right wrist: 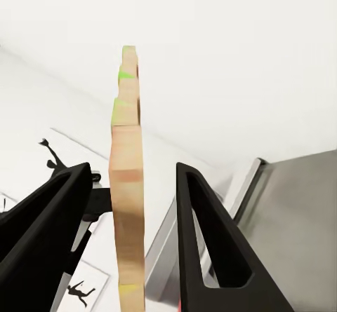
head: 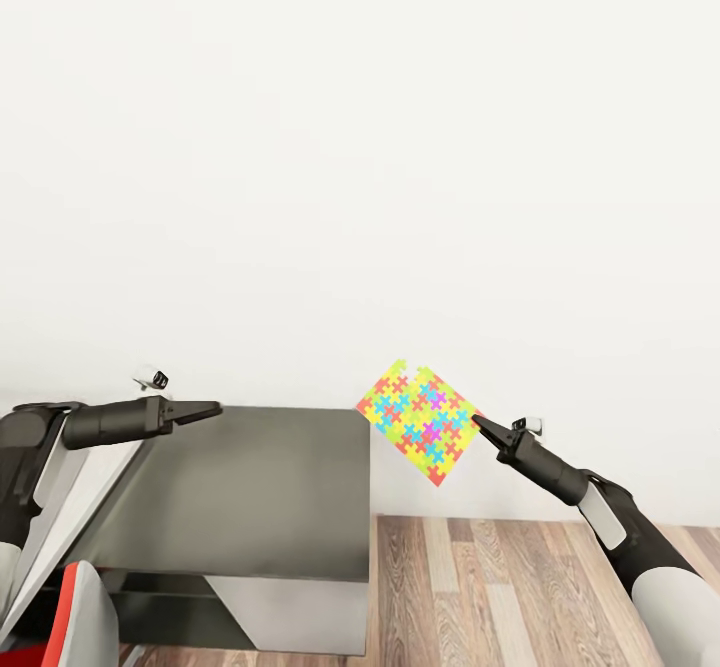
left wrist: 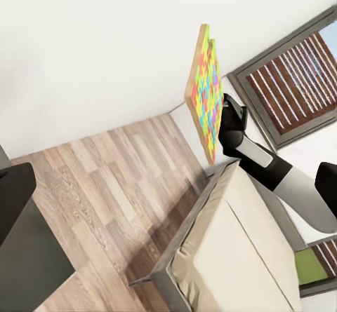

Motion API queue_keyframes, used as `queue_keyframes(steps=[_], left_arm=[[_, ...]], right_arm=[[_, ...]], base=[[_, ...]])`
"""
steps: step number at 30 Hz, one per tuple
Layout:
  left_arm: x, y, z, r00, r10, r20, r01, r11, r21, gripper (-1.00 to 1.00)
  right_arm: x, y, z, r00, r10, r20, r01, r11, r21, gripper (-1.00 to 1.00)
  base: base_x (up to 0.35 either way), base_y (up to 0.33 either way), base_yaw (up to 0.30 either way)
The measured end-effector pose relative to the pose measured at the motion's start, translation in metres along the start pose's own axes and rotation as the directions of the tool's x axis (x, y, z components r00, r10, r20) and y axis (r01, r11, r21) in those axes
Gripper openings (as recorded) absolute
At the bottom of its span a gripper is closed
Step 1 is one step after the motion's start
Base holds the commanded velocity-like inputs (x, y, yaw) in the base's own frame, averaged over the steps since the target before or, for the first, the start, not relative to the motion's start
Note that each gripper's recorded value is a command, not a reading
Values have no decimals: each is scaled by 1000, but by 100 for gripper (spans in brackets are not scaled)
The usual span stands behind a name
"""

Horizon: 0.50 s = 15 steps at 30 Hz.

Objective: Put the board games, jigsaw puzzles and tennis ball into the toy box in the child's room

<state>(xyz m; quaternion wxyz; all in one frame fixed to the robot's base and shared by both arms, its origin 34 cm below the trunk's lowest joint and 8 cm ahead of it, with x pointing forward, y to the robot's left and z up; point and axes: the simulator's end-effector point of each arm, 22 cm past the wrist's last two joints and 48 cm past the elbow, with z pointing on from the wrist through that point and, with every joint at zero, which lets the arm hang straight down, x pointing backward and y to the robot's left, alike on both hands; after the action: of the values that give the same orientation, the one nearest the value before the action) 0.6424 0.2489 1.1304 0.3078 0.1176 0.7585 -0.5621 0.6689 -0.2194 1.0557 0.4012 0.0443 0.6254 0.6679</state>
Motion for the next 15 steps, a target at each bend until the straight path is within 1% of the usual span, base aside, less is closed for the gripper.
queue_keyframes(steps=[15], left_arm=[[-5, -12, -3, 1000, 23, 9, -23, 1000, 5, 100]], right_arm=[[-5, 13, 2, 1000, -20, 3, 20, 1000, -15, -100]], base=[[0, 0, 0]])
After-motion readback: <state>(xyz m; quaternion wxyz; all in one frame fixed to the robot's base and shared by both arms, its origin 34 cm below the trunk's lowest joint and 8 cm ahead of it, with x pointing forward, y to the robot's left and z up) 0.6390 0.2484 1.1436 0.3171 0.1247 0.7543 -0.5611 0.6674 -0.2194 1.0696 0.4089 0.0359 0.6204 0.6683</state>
